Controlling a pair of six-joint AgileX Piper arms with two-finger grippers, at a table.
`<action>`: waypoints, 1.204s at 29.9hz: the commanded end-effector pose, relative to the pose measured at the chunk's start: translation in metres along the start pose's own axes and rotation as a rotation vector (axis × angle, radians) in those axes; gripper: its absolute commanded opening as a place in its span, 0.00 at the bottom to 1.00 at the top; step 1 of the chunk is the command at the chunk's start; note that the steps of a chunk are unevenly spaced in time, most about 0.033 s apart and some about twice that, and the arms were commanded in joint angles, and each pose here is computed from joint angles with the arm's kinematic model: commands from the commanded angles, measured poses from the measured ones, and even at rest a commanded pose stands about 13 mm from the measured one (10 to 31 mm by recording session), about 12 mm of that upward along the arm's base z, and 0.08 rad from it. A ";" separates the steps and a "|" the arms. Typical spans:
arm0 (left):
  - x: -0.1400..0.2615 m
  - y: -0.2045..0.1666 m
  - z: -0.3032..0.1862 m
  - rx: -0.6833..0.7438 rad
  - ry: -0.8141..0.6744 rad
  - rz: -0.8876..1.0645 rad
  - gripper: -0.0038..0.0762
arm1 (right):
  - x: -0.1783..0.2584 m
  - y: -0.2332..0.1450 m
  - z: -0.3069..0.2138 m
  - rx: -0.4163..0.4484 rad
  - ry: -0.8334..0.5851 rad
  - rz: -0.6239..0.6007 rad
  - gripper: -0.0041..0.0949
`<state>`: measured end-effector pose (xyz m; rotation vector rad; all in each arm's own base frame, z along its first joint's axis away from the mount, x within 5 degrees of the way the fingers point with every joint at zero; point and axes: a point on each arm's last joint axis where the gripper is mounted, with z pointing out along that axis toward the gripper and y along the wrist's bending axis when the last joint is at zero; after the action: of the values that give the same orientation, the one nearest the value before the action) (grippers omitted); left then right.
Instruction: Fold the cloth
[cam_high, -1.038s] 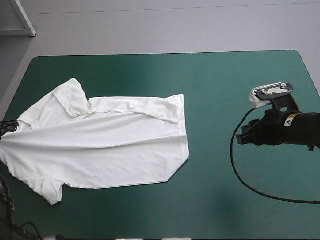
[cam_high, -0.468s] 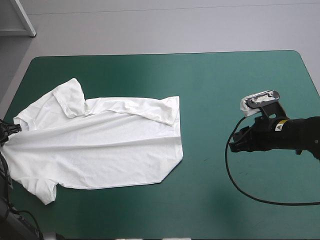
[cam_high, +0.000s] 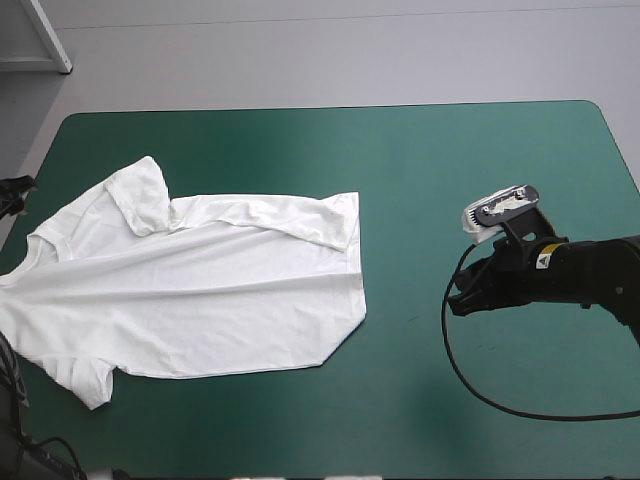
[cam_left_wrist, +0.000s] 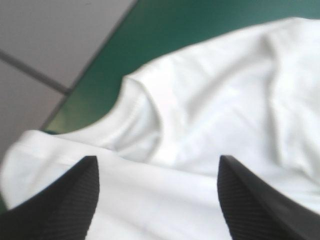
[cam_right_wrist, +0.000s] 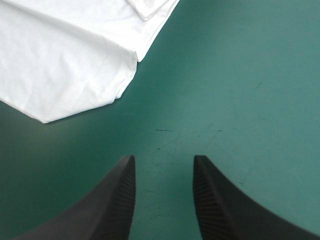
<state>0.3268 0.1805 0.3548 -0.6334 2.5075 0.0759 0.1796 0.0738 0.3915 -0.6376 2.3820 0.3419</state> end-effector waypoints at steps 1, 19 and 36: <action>0.009 -0.051 -0.056 0.222 -0.044 0.145 0.66 | -0.009 -0.003 -0.010 0.062 -0.099 0.004 0.41; 0.227 -0.279 -0.106 0.545 0.153 0.835 0.67 | -0.026 -0.013 -0.019 0.168 -0.253 0.065 0.68; 0.331 -0.326 -0.021 0.463 0.322 0.931 0.67 | -0.049 -0.025 0.015 0.161 -0.161 0.040 0.68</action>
<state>0.2175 -0.2471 0.2155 0.8073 2.8054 -0.2228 0.2278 0.0751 0.3962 -0.4733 2.3305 0.2146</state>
